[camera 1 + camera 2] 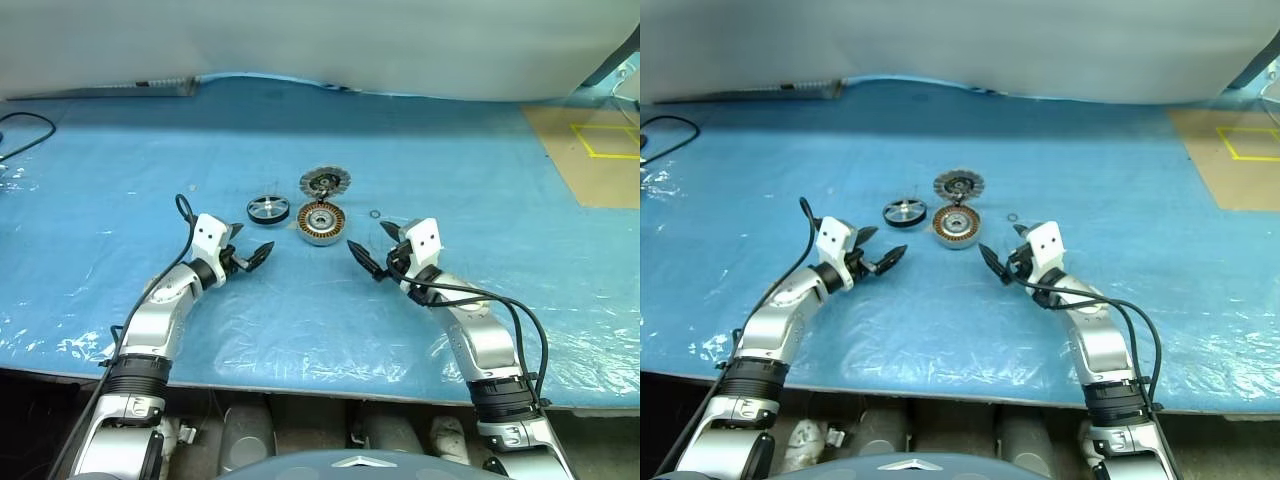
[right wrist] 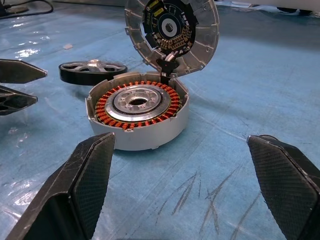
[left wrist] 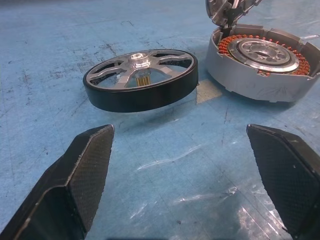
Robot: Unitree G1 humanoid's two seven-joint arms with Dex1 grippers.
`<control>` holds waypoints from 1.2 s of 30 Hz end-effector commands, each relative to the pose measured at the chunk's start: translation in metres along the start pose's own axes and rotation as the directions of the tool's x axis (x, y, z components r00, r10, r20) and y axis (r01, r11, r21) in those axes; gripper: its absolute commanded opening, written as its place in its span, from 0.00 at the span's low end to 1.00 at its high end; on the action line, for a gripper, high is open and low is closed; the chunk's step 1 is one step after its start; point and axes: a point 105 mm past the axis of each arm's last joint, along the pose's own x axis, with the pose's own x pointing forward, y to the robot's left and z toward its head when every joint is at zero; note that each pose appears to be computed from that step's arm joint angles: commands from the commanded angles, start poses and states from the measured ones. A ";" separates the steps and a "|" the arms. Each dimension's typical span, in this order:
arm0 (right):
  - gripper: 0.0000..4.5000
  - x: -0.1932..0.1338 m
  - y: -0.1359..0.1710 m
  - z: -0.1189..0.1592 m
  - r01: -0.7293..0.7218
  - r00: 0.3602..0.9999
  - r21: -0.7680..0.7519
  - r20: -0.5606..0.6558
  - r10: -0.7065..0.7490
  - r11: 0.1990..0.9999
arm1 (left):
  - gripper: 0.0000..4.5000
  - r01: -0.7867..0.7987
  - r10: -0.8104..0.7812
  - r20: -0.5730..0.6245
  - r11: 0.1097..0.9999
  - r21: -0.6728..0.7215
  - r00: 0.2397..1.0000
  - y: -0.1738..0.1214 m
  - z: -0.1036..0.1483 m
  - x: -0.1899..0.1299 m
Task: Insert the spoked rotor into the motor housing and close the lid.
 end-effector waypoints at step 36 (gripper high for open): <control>0.99 0.082 0.041 0.018 -0.480 0.843 -0.376 -0.447 0.299 0.793 | 1.00 0.170 -0.185 0.082 0.972 0.163 0.979 -0.049 -0.005 -0.010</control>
